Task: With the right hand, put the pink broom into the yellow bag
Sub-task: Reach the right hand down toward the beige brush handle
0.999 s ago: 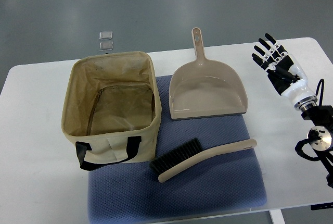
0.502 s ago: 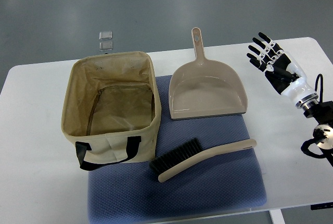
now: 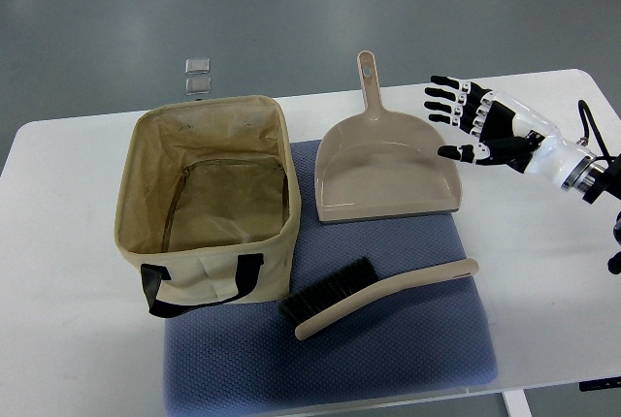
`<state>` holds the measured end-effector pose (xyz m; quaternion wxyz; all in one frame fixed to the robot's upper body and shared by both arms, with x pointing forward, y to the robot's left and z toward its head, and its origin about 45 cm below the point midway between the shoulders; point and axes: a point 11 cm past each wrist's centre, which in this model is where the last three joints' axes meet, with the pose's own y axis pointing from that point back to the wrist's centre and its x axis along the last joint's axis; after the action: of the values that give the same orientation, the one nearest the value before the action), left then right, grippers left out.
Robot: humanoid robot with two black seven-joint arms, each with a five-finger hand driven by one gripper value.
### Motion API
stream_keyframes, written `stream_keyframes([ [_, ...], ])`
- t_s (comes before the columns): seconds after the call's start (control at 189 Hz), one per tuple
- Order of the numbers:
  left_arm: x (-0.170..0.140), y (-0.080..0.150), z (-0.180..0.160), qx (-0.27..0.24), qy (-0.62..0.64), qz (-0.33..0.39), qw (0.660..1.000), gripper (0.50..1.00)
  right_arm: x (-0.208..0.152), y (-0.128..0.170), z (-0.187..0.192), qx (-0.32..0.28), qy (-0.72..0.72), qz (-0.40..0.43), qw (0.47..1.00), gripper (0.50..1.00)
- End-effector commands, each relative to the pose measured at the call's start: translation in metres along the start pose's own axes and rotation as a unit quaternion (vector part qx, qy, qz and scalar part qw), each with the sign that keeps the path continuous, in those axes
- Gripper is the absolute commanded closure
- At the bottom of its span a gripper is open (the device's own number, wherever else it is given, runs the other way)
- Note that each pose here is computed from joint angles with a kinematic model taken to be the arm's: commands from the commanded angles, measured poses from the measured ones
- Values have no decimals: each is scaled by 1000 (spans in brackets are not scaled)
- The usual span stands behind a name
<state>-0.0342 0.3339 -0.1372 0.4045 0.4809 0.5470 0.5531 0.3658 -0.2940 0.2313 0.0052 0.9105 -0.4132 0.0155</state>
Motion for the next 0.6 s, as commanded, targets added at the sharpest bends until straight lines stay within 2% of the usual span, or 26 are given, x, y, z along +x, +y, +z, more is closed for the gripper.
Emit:
stream_keyframes([
  [0.0, 0, 0, 0, 0, 1, 0, 1000, 500, -14, -3, -11, -7, 53, -44, 998, 572],
  [0.264, 0, 0, 0, 0, 0, 0, 1000, 500, -63, -3, -22, -40, 234, -172, 956, 576],
  [0.597, 0, 0, 0, 0, 1, 0, 1000, 500, -98, 8, -2, -55, 436, -246, 864, 593],
])
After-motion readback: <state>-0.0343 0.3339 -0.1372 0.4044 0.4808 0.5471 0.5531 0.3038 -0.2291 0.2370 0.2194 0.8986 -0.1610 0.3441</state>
